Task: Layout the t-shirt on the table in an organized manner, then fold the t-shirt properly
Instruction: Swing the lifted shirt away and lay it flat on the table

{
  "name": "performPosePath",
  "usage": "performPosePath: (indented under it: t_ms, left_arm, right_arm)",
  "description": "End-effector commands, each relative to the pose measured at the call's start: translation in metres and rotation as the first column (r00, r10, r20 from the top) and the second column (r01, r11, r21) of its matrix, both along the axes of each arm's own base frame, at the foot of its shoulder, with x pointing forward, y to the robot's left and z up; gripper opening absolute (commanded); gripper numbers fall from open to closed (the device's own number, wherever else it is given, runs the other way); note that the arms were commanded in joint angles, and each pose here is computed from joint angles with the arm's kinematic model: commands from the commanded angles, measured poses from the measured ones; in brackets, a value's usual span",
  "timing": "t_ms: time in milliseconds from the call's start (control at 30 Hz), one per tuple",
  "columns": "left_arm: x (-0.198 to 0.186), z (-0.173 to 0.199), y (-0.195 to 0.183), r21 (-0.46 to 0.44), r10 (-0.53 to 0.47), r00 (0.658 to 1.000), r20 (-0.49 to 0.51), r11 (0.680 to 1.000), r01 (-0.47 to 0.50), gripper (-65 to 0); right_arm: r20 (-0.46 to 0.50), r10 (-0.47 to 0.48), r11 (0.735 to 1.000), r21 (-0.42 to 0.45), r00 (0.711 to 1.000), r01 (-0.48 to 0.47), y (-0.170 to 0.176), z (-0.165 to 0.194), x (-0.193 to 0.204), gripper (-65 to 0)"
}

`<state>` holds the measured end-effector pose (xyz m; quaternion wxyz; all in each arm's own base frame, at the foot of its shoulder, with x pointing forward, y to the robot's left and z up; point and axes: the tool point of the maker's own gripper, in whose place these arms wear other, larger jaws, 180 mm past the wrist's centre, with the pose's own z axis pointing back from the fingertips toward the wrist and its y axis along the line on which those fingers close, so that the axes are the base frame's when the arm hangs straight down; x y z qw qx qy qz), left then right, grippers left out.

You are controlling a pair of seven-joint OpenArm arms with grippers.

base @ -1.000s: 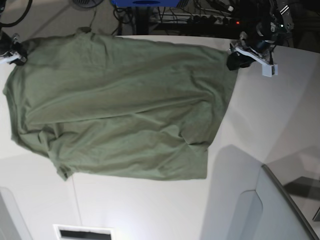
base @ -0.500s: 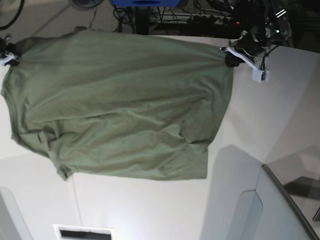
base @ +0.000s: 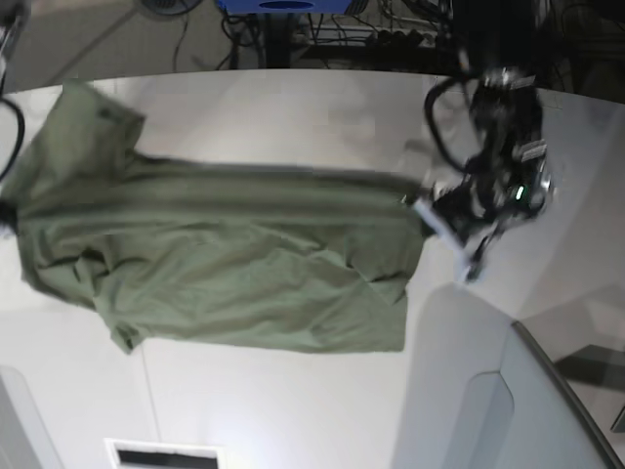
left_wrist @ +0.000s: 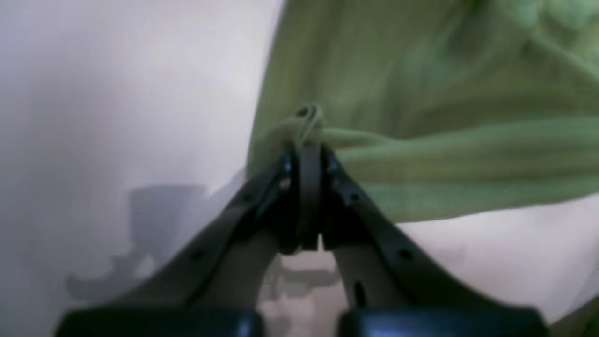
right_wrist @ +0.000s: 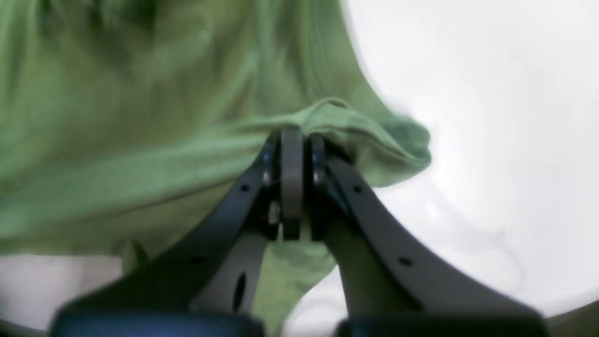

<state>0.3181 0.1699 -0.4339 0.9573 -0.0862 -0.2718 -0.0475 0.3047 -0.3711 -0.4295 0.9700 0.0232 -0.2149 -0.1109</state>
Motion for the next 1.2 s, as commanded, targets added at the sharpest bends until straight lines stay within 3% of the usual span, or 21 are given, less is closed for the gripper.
performPosePath:
  t_ms: [0,67,133,233,300,367,433,500,567,600,733,833,967,1067,1167]
  left_arm:
    - [0.038,0.020,-0.007,0.017,-0.031,0.997,0.065,0.999,0.030,-65.0]
    - [0.090,0.044,-0.020,0.058,-0.080,0.992,0.102,0.996,0.074,-65.0]
    - [0.154,0.104,-0.024,0.097,-0.090,0.974,0.207,0.993,0.071,-65.0]
    - [0.224,0.215,-0.019,0.122,-0.087,0.920,0.383,0.992,0.043,-65.0]
    - [0.247,0.271,-0.014,0.132,-0.084,0.885,0.459,0.991,0.025,-65.0]
    - [0.260,0.303,-0.007,0.148,-0.085,0.867,0.491,0.989,0.013,-65.0]
    - [0.269,0.321,-0.004,0.187,-0.113,0.842,0.527,0.982,0.014,-65.0]
    - [0.273,0.326,0.001,0.201,-0.120,0.826,0.551,0.980,0.008,-65.0]
    - [0.271,0.329,0.002,0.203,-0.120,0.818,0.562,0.979,0.004,-65.0]
    - [0.265,0.317,0.007,0.213,-0.118,0.833,0.540,0.977,0.000,-65.0]
    - [0.226,0.247,0.035,0.263,-0.105,0.889,0.447,0.965,-0.018,-65.0]
    - [0.187,0.188,0.052,0.303,-0.106,0.925,0.365,0.953,-0.010,-65.0]
    - [0.132,0.107,0.068,0.330,-0.102,0.974,0.204,0.943,0.030,-65.0]
    - [0.095,0.060,0.067,0.320,-0.113,0.984,0.140,0.945,0.063,-65.0]
    - [0.063,0.028,0.071,0.318,-0.113,0.991,0.073,0.944,0.084,-65.0]
  right_arm:
    - [0.102,0.045,0.998,-0.057,0.994,-0.039,-0.009,0.034,0.049,-64.8]
    - [0.174,0.142,0.986,-0.114,0.975,-0.123,-0.005,0.058,0.102,-65.0]
    - [0.305,0.205,0.972,-0.173,0.930,-0.158,-0.003,0.107,0.160,-65.0]
    - [0.481,0.226,0.957,-0.271,0.847,-0.101,-0.025,0.205,0.212,-65.0]
    - [0.558,0.221,0.952,-0.300,0.800,-0.054,-0.039,0.261,0.226,-65.0]
    - [0.617,0.215,0.948,-0.318,0.757,-0.010,-0.051,0.307,0.232,-65.0]
    - [0.664,0.218,0.947,-0.321,0.715,0.010,-0.052,0.334,0.238,-65.0]
    - [0.680,0.228,0.944,-0.330,0.697,0.013,-0.051,0.342,0.240,-65.0]
    - [0.641,0.265,0.931,-0.365,0.721,-0.018,-0.045,0.332,0.242,-65.0]
    - [0.607,0.277,0.926,-0.375,0.745,-0.039,-0.042,0.317,0.240,-65.0]
    - [0.464,0.242,0.944,-0.315,0.852,-0.096,-0.043,0.211,0.205,-65.0]
    - [0.344,0.229,0.958,-0.246,0.911,-0.148,-0.029,0.125,0.165,-65.0]
    - [0.243,0.220,0.970,-0.153,0.945,-0.186,-0.004,0.049,0.120,-65.0]
    - [0.190,0.206,0.978,-0.081,0.960,-0.194,0.015,0.008,0.091,-65.0]
    - [0.166,0.137,0.991,-0.028,0.977,-0.134,0.021,-0.017,0.068,-65.0]
